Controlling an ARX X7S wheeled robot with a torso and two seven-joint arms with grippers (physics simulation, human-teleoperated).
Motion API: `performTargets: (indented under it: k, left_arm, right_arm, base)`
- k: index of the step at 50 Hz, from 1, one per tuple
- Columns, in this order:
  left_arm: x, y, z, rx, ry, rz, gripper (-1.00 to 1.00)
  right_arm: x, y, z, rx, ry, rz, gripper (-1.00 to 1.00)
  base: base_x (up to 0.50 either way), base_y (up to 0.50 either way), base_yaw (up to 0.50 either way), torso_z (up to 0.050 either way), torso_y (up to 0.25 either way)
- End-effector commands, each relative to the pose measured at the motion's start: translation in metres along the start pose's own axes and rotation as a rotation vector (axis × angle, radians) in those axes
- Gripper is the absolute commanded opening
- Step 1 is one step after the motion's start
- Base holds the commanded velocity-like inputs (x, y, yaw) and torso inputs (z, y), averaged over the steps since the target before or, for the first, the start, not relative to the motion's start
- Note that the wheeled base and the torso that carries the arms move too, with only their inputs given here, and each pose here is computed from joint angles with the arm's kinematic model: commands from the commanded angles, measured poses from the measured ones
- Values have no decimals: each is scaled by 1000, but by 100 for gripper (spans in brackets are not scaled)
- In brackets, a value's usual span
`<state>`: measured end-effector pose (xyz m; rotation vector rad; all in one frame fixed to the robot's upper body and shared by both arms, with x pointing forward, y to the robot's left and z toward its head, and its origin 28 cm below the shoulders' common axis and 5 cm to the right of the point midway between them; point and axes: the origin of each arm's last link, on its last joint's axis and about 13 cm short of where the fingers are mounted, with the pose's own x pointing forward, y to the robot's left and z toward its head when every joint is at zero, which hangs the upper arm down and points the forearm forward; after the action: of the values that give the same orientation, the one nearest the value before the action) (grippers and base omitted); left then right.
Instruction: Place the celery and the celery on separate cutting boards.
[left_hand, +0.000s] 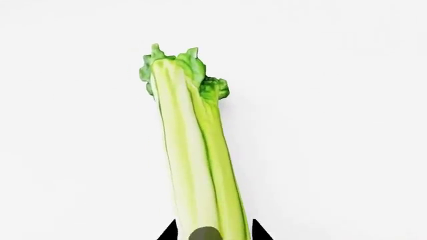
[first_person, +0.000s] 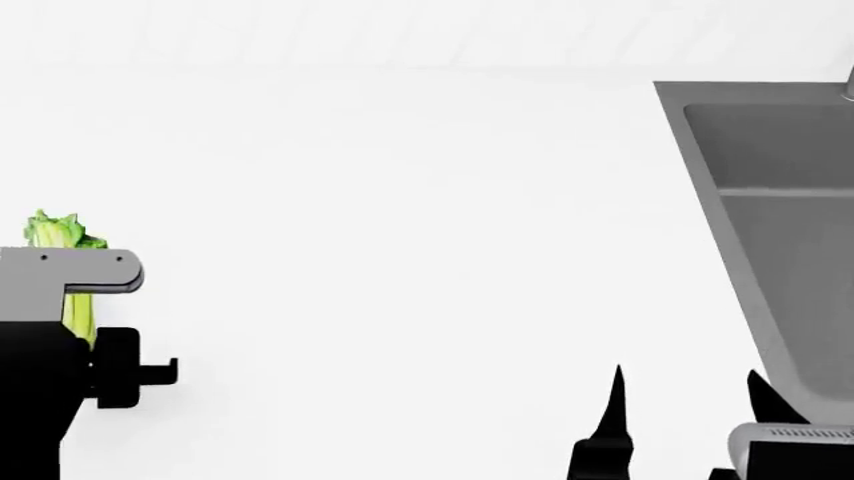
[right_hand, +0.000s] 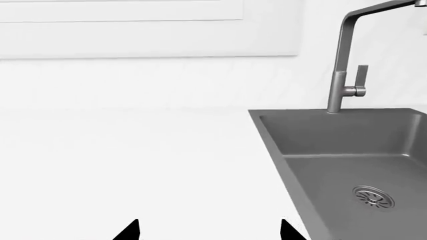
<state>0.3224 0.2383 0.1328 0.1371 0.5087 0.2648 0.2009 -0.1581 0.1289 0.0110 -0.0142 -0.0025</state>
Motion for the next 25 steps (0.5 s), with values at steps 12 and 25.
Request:
performTargets:
  k: [12, 25]
  left_arm:
    - [-47, 30, 32, -74, -159, -31, -100]
    - [-117, 69, 20, -19, -281, -197, -100]
  right_arm:
    - [-1, 0, 3, -11, 5, -9, 100]
    - [0, -1, 9, -8, -15, -8, 100]
  base:
    - [0, 0, 0, 0, 0]
    - [0, 0, 0, 0, 0]
